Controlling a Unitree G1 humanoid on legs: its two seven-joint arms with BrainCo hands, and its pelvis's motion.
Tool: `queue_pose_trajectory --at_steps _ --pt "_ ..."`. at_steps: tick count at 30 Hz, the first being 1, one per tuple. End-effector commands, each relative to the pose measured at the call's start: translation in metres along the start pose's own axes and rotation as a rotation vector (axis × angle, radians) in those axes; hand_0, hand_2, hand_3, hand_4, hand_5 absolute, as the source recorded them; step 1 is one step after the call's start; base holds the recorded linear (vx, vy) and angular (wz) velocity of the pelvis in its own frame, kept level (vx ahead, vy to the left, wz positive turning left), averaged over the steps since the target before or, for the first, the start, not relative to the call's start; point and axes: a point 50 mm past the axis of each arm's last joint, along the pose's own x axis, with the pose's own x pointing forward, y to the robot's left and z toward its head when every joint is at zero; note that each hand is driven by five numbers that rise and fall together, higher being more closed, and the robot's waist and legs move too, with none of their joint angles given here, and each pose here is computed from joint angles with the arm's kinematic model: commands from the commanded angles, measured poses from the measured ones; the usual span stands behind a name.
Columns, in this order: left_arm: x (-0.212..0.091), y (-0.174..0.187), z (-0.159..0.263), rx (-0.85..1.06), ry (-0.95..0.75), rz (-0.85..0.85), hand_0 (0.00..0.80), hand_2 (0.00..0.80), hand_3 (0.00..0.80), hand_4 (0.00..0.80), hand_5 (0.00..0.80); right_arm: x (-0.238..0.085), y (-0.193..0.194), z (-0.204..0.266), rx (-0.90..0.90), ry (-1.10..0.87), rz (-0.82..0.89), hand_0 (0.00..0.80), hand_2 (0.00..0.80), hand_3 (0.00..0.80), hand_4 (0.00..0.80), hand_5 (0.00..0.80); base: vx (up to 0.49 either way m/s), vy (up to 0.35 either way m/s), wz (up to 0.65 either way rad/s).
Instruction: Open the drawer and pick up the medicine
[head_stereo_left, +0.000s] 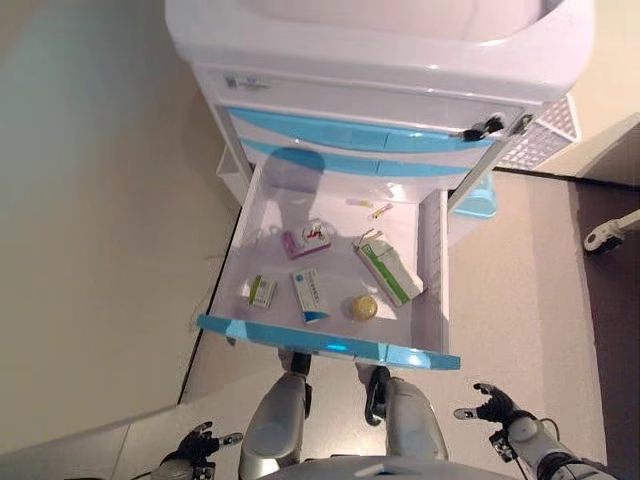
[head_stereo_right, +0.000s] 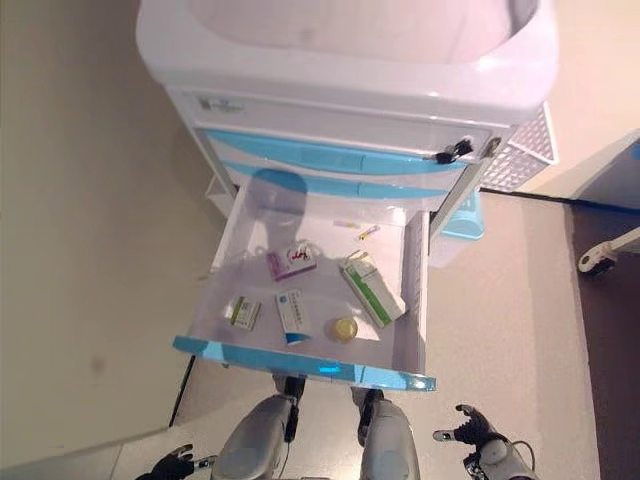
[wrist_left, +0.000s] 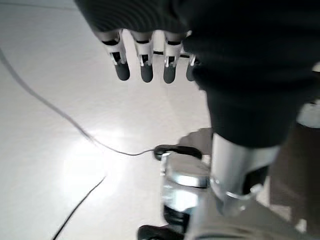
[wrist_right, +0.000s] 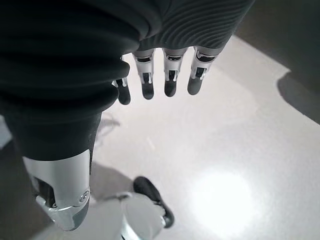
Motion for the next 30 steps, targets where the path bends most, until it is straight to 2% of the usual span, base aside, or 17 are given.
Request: queue_pose_trajectory --at_steps 1,6,10,13,15,20,21,22,25,30 --pt "-0.001 -0.002 0.001 0.087 -0.029 0.021 0.0 0.0 0.0 0.0 0.0 -0.001 -0.023 -0.006 0.029 0.01 -0.072 0.0 0.0 0.0 0.0 0.0 0.082 0.009 -0.12" --pt "0.0 -0.004 0.002 0.145 -0.019 0.027 0.0 0.0 0.0 0.0 0.0 -0.003 -0.027 -0.016 0.072 0.044 -0.104 0.0 0.0 0.0 0.0 0.0 0.095 -0.003 -0.27" --pt "-0.001 -0.002 -0.006 0.102 0.006 0.041 0.0 0.0 0.0 0.0 0.0 -0.004 -0.045 -0.011 0.108 0.009 -0.169 0.0 0.0 0.0 0.0 0.0 0.097 -0.029 -0.47" --pt "-0.003 -0.007 -0.016 0.105 0.036 0.026 0.0 0.0 0.0 0.0 0.0 -0.008 -0.075 0.01 0.203 -0.112 -0.26 0.0 0.0 0.0 0.0 0.0 0.07 -0.022 -0.31" --pt "-0.005 -0.012 -0.025 0.123 0.058 0.006 0.0 0.0 0.0 0.0 0.0 -0.014 -0.093 0.021 0.196 -0.193 -0.307 0.0 0.0 0.0 0.0 0.0 0.046 -0.021 -0.17" --pt "-0.012 -0.021 -0.05 0.093 0.134 -0.025 0.0 0.0 0.0 0.0 0.0 -0.04 -0.135 0.068 0.017 -0.438 -0.382 0.0 0.0 0.0 0.0 0.0 0.012 -0.014 -0.04" --pt "-0.012 -0.021 -0.05 0.093 0.134 -0.025 0.0 0.0 0.0 0.0 0.0 -0.041 -0.135 0.068 0.018 -0.438 -0.382 0.0 0.0 0.0 0.0 0.0 0.0 0.0 0.0" --pt "-0.016 -0.03 -0.062 0.068 0.166 -0.052 0.0 0.0 0.0 0.0 0.0 -0.056 -0.143 0.086 0.006 -0.556 -0.408 0.0 0.0 0.0 0.0 0.0 0.0 0.0 0.0" --pt "-0.019 -0.033 -0.069 0.061 0.184 -0.059 0.0 0.0 0.0 0.0 0.0 -0.068 -0.144 0.097 0.007 -0.644 -0.411 0.0 0.0 0.0 0.0 0.0 0.001 -0.004 -0.01" --pt "-0.024 -0.038 -0.081 0.077 0.212 -0.081 0.0 0.0 0.0 0.0 0.0 -0.107 -0.121 0.152 0.029 -1.004 -0.249 0.0 0.0 0.0 0.0 0.0 -0.003 -0.007 0.02"
